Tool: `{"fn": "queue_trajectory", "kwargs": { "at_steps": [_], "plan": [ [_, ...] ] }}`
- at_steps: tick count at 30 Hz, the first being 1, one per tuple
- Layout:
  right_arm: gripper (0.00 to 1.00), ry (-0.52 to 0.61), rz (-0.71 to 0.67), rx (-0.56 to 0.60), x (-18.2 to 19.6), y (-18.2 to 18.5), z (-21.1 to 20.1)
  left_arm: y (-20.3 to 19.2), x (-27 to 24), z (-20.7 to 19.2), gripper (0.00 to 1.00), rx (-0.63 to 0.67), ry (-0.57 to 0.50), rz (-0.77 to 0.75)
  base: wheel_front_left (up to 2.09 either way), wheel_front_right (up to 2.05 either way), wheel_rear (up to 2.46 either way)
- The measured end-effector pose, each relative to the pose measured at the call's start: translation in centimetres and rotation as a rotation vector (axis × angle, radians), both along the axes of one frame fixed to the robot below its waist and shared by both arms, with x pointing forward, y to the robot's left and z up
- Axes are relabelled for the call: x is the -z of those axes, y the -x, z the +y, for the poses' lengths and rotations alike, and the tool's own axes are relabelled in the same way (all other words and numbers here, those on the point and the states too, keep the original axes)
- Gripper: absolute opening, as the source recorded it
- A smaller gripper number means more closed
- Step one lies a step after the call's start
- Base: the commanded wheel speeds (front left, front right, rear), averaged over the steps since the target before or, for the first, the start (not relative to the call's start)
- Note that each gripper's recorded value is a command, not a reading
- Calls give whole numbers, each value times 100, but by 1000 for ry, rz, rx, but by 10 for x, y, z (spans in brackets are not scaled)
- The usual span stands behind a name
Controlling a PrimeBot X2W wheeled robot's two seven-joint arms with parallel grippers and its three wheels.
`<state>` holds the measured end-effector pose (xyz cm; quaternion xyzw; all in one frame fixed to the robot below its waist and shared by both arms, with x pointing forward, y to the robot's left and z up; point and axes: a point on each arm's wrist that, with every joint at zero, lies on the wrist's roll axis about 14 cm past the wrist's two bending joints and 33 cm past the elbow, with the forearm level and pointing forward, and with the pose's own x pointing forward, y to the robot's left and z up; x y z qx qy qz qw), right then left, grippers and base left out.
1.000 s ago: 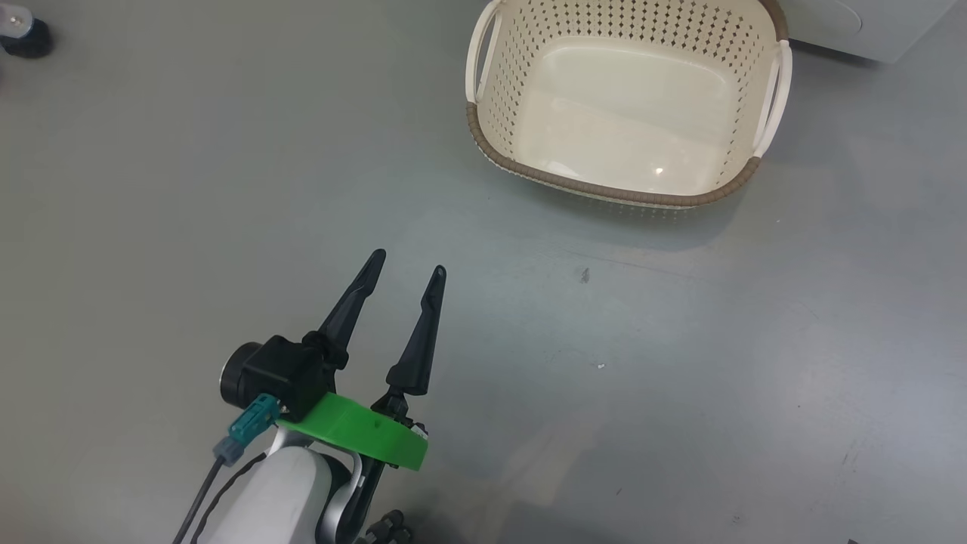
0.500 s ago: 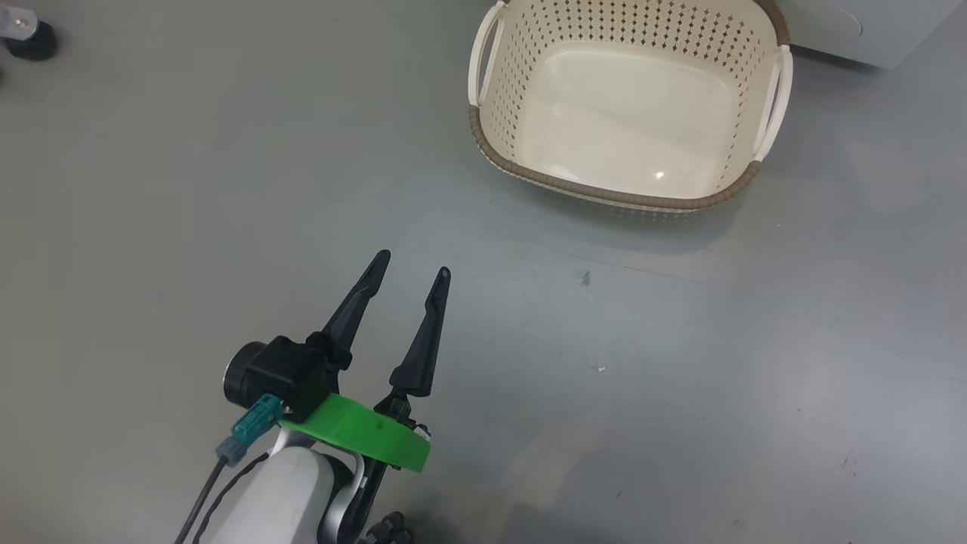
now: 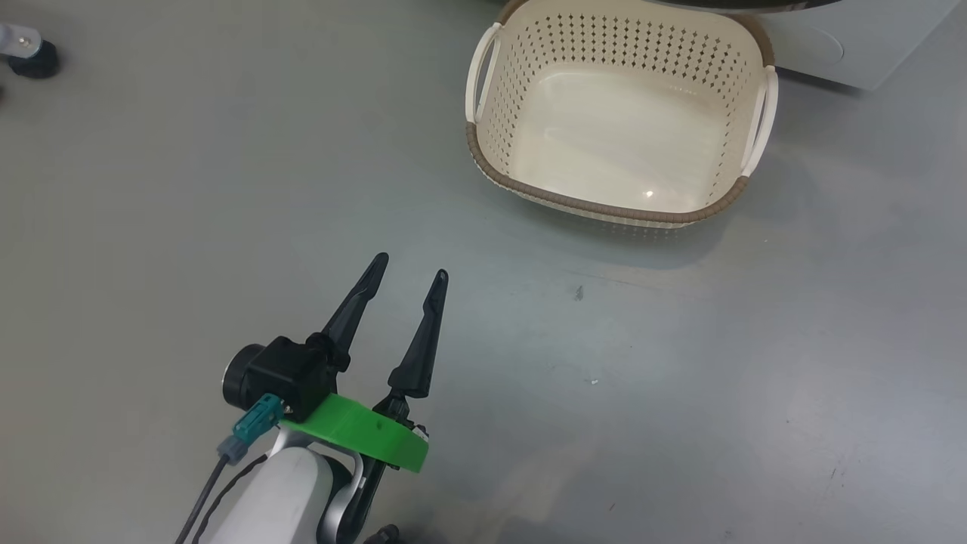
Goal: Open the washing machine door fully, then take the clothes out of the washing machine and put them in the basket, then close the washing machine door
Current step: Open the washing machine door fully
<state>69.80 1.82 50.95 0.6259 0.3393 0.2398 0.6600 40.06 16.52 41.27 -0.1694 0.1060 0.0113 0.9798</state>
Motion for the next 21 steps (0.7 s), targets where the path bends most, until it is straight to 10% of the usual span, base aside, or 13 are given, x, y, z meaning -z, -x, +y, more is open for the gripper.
{"fn": "queue_trajectory", "kwargs": {
  "at_steps": [21],
  "plan": [
    [0, 47, 46, -82, -2, 37, 5, 0, -22, 0, 100, 19, -47, -64, 0, 0, 0]
  ]
}}
